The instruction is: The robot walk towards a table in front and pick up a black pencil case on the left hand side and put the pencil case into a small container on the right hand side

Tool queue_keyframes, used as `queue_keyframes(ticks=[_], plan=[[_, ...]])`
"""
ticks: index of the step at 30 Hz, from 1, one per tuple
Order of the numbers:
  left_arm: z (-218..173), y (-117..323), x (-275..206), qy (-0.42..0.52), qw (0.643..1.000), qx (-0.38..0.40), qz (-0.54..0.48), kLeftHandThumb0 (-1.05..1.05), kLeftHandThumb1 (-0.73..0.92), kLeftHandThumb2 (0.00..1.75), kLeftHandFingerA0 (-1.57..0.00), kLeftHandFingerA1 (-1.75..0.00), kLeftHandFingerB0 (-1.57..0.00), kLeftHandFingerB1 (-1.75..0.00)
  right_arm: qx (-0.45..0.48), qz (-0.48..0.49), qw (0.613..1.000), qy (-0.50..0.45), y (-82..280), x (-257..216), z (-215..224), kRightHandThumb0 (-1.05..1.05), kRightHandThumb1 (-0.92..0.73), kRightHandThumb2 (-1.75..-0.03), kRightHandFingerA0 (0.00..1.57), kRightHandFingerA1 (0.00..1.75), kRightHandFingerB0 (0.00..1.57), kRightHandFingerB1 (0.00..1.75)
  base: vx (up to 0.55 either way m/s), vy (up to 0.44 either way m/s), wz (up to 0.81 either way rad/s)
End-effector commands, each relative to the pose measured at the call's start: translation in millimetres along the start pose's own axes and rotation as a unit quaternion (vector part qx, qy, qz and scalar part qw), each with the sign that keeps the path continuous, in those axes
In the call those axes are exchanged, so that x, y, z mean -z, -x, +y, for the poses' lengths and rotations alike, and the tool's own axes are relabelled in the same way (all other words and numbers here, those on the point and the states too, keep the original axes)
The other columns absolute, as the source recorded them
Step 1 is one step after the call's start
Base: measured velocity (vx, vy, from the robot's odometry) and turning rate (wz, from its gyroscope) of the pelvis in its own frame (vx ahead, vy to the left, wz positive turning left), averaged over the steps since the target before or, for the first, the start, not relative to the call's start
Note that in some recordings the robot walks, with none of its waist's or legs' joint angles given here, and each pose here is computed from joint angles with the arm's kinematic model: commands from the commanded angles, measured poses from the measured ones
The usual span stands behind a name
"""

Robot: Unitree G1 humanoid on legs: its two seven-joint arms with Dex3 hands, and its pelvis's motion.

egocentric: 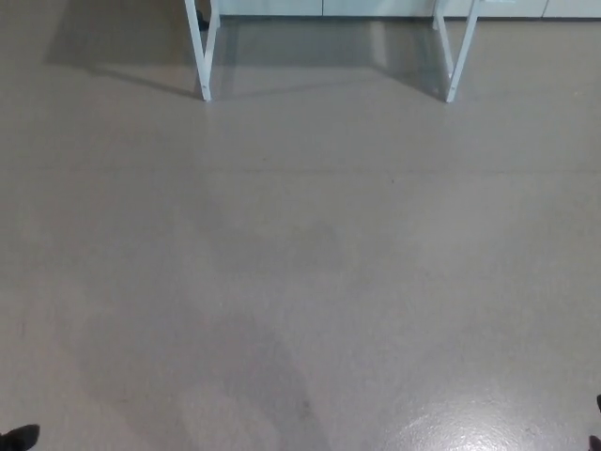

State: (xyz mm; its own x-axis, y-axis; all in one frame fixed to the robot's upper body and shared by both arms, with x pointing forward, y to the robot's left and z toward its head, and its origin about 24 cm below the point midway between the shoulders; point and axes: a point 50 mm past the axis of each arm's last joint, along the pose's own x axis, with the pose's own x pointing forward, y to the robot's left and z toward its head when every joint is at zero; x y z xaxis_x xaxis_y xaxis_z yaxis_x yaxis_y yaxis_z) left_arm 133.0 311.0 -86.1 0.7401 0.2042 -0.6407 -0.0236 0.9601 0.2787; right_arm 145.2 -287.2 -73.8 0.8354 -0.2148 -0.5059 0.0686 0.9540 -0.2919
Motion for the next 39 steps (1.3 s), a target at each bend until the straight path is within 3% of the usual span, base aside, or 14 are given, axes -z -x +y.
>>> queue_keyframes(ticks=[1,2,7,8,18,19,28,35,36,39], plan=[[-0.6,7.0,-0.6,0.018,0.999,0.017,-0.025,-0.50,0.45,0.70,-0.25,-0.43,-0.17,-0.39,-0.010,-0.026,1.000,0.003,7.3,1.4,-5.9,-0.56,-0.78,-0.64,0.37,0.44,0.30,0.36,0.00,0.000,0.00],[-0.6,7.2,-0.8,0.018,0.999,0.018,-0.025,-0.43,0.55,0.57,-0.30,-0.35,-0.21,-0.30,-0.010,-0.026,1.000,0.004,7.4,1.4,-5.8,-0.55,-0.78,-0.63,0.38,0.44,0.30,0.36,0.00,0.000,0.00],[0.4,8.4,-1.1,0.003,0.999,0.025,-0.024,-0.44,0.56,0.58,-0.30,-0.35,-0.21,-0.30,-0.012,-0.020,1.000,-0.001,7.3,4.9,-6.1,-0.51,-0.81,-0.64,0.35,0.42,0.28,0.35,0.00,0.000,0.00],[0.7,8.1,-0.9,-0.003,0.999,0.023,-0.022,-0.51,0.46,0.70,-0.24,-0.43,-0.18,-0.39,-0.013,-0.021,1.000,-0.001,7.3,4.7,-6.3,-0.50,-0.82,-0.64,0.36,0.42,0.28,0.35,0.00,0.000,0.00],[-5.7,23.5,26.5,-0.027,0.999,0.033,0.010,-0.54,0.45,0.72,-0.27,-0.45,-0.17,-0.39,-0.023,0.007,1.000,0.009,28.5,25.6,-10.1,-0.50,-0.82,-0.63,0.35,0.41,0.27,0.35,0.00,0.000,0.00],[-6.3,26.0,31.0,-0.026,0.999,0.034,0.015,-0.51,0.44,0.71,-0.28,-0.46,-0.18,-0.39,-0.025,0.012,1.000,0.011,31.4,28.9,-10.0,-0.47,-0.60,-0.98,0.32,0.57,0.16,0.47,0.00,0.000,0.00],[-6.2,21.9,31.4,-0.028,0.999,0.039,0.020,-0.52,0.44,0.71,-0.24,-0.46,-0.15,-0.39,-0.021,0.009,1.000,0.018,30.3,31.0,-9.7,-0.48,-0.60,-0.99,0.35,0.59,0.19,0.49,-0.06,-0.027,0.02],[-6.1,22.1,32.1,-0.032,0.999,0.039,0.015,-0.53,0.45,0.72,-0.28,-0.47,-0.16,-0.40,-0.022,0.011,1.000,0.005,30.0,32.0,-10.9,-0.47,-0.60,-0.98,0.34,0.59,0.18,0.49,0.10,0.262,-0.11],[-5.4,21.5,30.1,-0.034,0.999,0.038,0.013,-0.52,0.45,0.72,-0.27,-0.46,-0.16,-0.39,-0.023,0.008,1.000,0.005,28.0,30.2,-10.3,-0.50,-0.82,-0.63,0.37,0.46,0.30,0.37,0.16,0.456,-0.23],[-4.0,17.2,21.1,-0.051,0.998,0.036,0.003,-0.52,0.46,0.73,-0.28,-0.46,-0.18,-0.40,-0.022,0.001,1.000,0.012,21.5,23.9,-9.3,-0.51,-0.82,-0.64,0.37,0.44,0.29,0.36,0.15,0.220,0.01]])
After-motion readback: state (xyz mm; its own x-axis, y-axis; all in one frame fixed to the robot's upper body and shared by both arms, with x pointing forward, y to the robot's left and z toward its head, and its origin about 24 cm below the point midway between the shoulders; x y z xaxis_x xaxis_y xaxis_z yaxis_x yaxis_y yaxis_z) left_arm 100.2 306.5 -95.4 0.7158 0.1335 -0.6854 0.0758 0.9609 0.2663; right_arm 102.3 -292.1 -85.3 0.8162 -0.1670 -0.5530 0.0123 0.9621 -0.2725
